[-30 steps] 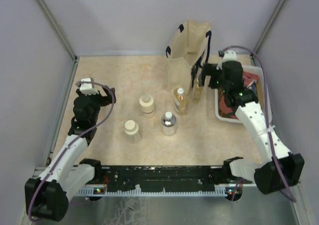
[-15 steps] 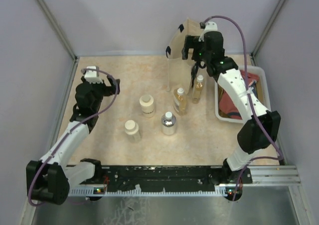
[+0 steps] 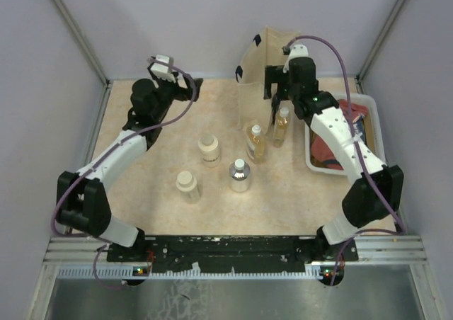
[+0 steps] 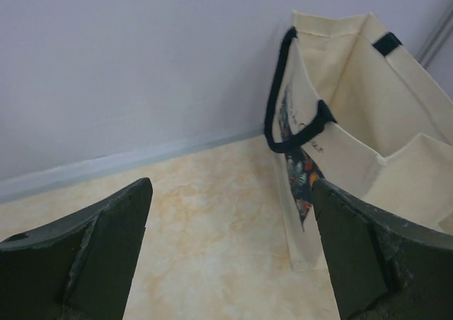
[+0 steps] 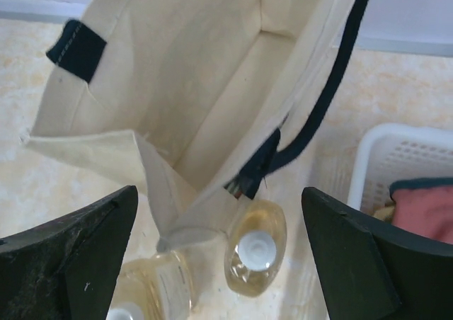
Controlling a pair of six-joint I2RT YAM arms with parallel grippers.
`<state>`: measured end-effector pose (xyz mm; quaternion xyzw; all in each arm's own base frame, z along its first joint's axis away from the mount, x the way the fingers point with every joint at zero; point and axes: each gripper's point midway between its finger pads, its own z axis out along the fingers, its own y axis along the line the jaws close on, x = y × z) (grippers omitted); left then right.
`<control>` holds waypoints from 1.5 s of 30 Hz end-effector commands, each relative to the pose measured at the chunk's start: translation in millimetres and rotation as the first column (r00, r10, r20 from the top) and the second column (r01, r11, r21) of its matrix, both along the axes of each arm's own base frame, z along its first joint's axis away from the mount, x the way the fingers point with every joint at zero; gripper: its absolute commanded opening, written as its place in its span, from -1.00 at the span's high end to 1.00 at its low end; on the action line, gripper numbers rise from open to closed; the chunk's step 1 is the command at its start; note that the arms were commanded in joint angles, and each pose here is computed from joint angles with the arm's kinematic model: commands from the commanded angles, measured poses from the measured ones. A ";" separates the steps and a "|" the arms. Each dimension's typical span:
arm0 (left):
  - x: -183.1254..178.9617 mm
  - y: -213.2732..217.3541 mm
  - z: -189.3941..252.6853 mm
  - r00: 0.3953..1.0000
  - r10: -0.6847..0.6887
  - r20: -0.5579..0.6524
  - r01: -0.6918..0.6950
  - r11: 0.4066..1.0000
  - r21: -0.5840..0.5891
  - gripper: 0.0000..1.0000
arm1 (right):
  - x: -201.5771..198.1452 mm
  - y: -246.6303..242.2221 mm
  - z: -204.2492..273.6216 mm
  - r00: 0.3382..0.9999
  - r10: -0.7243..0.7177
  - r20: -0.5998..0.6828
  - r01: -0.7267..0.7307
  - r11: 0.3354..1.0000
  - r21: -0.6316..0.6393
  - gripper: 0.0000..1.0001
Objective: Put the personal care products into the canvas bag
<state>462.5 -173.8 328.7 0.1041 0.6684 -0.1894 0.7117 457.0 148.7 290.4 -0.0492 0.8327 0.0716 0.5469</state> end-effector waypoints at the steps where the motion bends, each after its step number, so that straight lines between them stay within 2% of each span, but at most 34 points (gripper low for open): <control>1: 4.9 -48.8 20.3 0.987 -0.113 0.116 0.112 0.994 0.020 -0.99 | -28.1 -18.2 27.8 0.996 -0.037 0.075 0.038 0.999 -0.005 -0.99; 5: 11.5 -92.1 8.8 0.975 -0.185 0.124 0.186 0.983 0.007 -0.99 | -50.9 -30.3 19.9 0.996 -0.055 0.069 0.056 0.998 -0.012 -0.98; 10: 17.8 -125.3 -7.6 0.963 -0.228 0.142 0.235 0.971 -0.036 -0.99 | -71.6 -42.8 11.8 0.996 -0.074 0.056 0.076 0.997 -0.031 -0.99; 22: 29.4 -160.4 5.3 0.948 -0.245 0.203 0.265 0.961 -0.079 -0.99 | -106.9 -58.1 -18.8 0.996 -0.087 -0.002 0.086 0.995 -0.057 -0.99; 25: 39.0 -169.6 9.3 0.956 -0.224 0.189 0.237 0.970 -0.053 -0.99 | -110.0 -63.1 -26.0 0.995 -0.101 -0.016 0.099 0.992 -0.081 -0.99; 31: 65.8 -184.5 -11.7 0.979 -0.170 0.110 0.170 0.985 0.003 -0.99 | -113.8 -63.8 -38.8 0.994 -0.102 -0.050 0.097 0.991 -0.090 -0.98; 37: 83.8 -172.0 -33.3 1.000 -0.013 0.028 0.011 0.997 0.081 -0.99 | -117.4 -62.9 -38.4 0.994 -0.094 -0.054 0.089 0.993 -0.082 -0.99; 45: 91.7 -168.4 -48.5 0.999 0.041 -0.034 -0.036 0.990 0.137 -0.95 | -120.3 -63.6 -39.6 0.994 -0.095 -0.056 0.090 0.993 -0.078 -0.99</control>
